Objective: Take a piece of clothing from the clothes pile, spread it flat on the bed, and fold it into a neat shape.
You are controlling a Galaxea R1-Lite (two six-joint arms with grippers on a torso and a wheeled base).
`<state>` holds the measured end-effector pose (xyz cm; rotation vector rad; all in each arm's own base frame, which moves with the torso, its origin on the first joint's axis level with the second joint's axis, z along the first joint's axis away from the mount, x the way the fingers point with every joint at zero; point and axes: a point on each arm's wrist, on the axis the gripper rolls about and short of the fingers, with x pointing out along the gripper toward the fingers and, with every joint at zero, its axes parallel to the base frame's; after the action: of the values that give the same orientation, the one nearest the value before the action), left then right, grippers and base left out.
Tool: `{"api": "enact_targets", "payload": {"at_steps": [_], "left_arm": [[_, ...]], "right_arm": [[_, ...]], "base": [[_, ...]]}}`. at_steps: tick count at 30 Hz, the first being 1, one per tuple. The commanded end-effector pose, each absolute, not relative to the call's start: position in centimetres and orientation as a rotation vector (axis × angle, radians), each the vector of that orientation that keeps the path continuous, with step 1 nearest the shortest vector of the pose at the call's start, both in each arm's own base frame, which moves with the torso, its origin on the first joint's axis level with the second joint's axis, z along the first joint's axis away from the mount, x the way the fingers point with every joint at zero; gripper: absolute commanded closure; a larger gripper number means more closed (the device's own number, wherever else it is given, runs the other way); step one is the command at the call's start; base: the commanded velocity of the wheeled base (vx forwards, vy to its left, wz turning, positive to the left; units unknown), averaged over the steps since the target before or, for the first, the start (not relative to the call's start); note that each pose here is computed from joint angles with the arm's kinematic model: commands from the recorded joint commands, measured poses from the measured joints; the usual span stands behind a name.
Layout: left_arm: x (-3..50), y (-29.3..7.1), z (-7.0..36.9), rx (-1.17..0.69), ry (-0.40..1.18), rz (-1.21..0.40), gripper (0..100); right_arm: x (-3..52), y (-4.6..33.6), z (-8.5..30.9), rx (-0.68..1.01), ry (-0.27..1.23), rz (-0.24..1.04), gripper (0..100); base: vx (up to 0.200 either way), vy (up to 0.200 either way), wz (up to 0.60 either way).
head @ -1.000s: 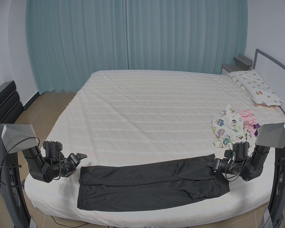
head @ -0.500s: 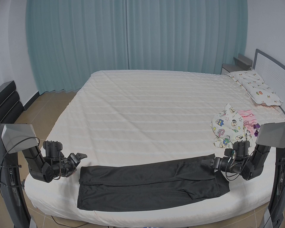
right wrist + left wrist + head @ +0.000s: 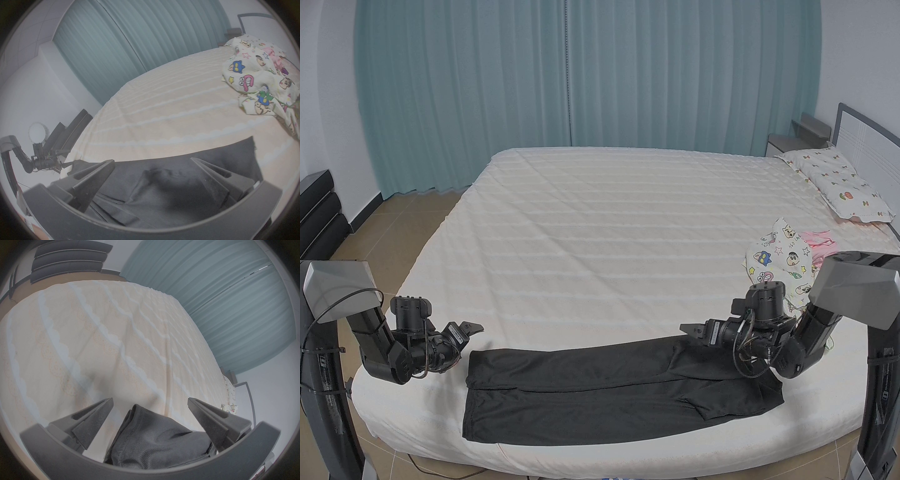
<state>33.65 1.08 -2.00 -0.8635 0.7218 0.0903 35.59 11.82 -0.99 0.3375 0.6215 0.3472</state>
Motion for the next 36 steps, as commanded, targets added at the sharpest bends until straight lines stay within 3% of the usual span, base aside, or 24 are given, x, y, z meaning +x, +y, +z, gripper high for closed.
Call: {"api": "enact_targets", "payload": {"at_steps": [1,16,17,36], "left_arm": [[33.7,1.1,-2.0,-0.863,0.721,0.090,0],[33.7,1.1,-2.0,-0.863,0.721,0.090,0],[33.7,1.1,-2.0,-0.863,0.721,0.090,0],[33.7,1.1,-2.0,-0.863,0.721,0.090,0]], "right_arm": [[35.4,13.7,-2.5,0.303,0.655,0.380,0],[36.4,14.8,-3.7,0.135,0.621,0.384,0],[36.3,15.0,-3.9,0.130,0.627,0.384,100],[36.4,15.3,-3.8,0.099,0.598,0.379,100]], "base": [[0.000,0.000,0.00],[0.000,0.000,0.00],[0.000,0.000,0.00],[0.000,0.000,0.00]]}}
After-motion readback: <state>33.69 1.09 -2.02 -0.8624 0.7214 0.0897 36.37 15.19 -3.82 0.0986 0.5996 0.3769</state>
